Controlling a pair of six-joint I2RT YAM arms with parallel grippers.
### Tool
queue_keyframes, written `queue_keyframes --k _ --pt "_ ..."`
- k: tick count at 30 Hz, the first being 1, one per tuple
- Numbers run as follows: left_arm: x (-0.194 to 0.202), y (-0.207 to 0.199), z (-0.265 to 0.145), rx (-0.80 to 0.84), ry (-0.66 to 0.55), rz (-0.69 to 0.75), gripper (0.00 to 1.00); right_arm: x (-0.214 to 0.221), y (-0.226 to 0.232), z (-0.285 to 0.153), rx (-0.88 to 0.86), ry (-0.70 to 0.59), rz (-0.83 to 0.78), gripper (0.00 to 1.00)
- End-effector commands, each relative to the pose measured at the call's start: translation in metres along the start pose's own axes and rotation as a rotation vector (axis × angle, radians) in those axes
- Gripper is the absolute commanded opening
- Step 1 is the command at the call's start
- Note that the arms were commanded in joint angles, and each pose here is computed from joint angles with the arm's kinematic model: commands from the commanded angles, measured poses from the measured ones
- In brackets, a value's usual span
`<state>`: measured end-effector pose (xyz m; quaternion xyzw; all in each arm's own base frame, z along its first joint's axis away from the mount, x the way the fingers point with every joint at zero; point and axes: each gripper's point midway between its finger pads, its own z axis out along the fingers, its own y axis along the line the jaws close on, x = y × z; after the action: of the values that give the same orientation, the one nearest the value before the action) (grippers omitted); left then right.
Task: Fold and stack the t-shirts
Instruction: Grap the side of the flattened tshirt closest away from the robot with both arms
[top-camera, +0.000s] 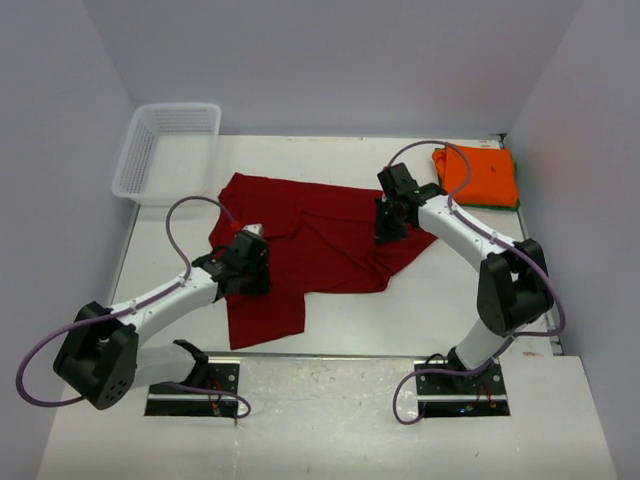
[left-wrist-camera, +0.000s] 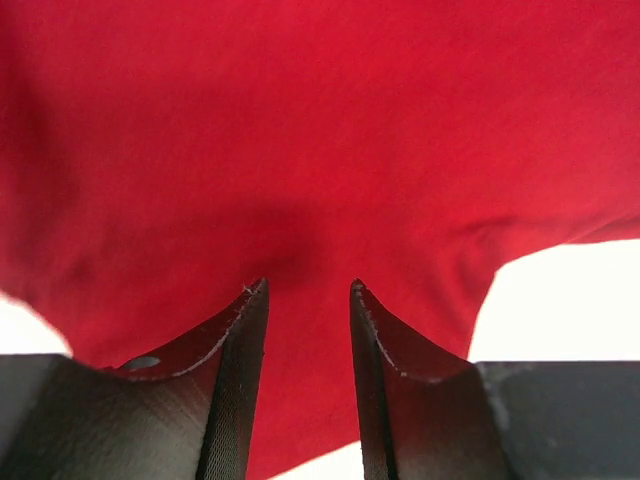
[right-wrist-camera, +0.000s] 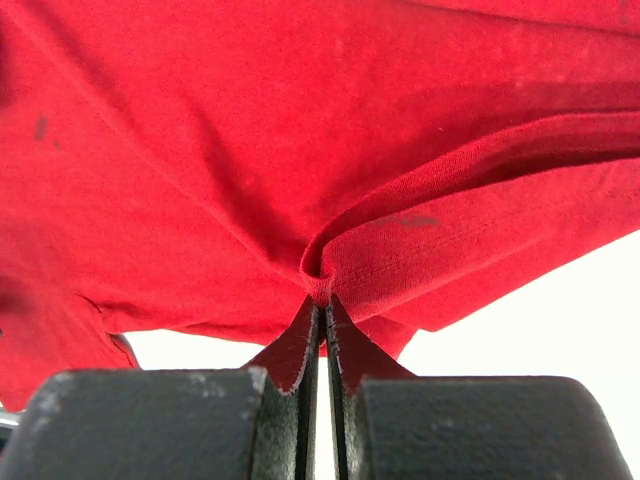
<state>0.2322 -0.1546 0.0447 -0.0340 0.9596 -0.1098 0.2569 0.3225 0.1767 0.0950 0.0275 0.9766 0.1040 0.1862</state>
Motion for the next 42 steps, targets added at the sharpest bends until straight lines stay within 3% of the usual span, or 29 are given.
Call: queue_keyframes --k 1,4,9,12,13,27,42 --pt "0.010 0.018 -0.017 -0.065 -0.004 -0.103 0.40 -0.002 0.012 -0.005 -0.070 -0.032 -0.021 0.00" --pt "0.016 0.035 -0.032 -0.149 -0.003 -0.120 0.40 0.001 0.020 -0.001 -0.121 -0.025 -0.031 0.00" --pt "0.034 0.027 -0.044 -0.170 0.043 -0.122 0.38 -0.001 0.028 -0.003 -0.174 -0.035 -0.055 0.00" --pt "0.043 0.026 -0.043 -0.202 0.076 -0.117 0.02 0.000 0.029 -0.003 -0.183 -0.036 -0.061 0.00" --pt "0.048 0.023 -0.042 -0.200 0.093 -0.122 0.00 0.001 0.030 -0.003 -0.190 -0.032 -0.061 0.00" --pt "0.063 0.018 0.005 -0.239 0.195 -0.054 0.00 0.008 0.027 -0.014 -0.200 -0.054 -0.052 0.00" --pt "0.010 0.018 0.041 -0.256 0.173 0.025 0.00 -0.004 0.020 -0.007 -0.149 -0.056 -0.018 0.00"
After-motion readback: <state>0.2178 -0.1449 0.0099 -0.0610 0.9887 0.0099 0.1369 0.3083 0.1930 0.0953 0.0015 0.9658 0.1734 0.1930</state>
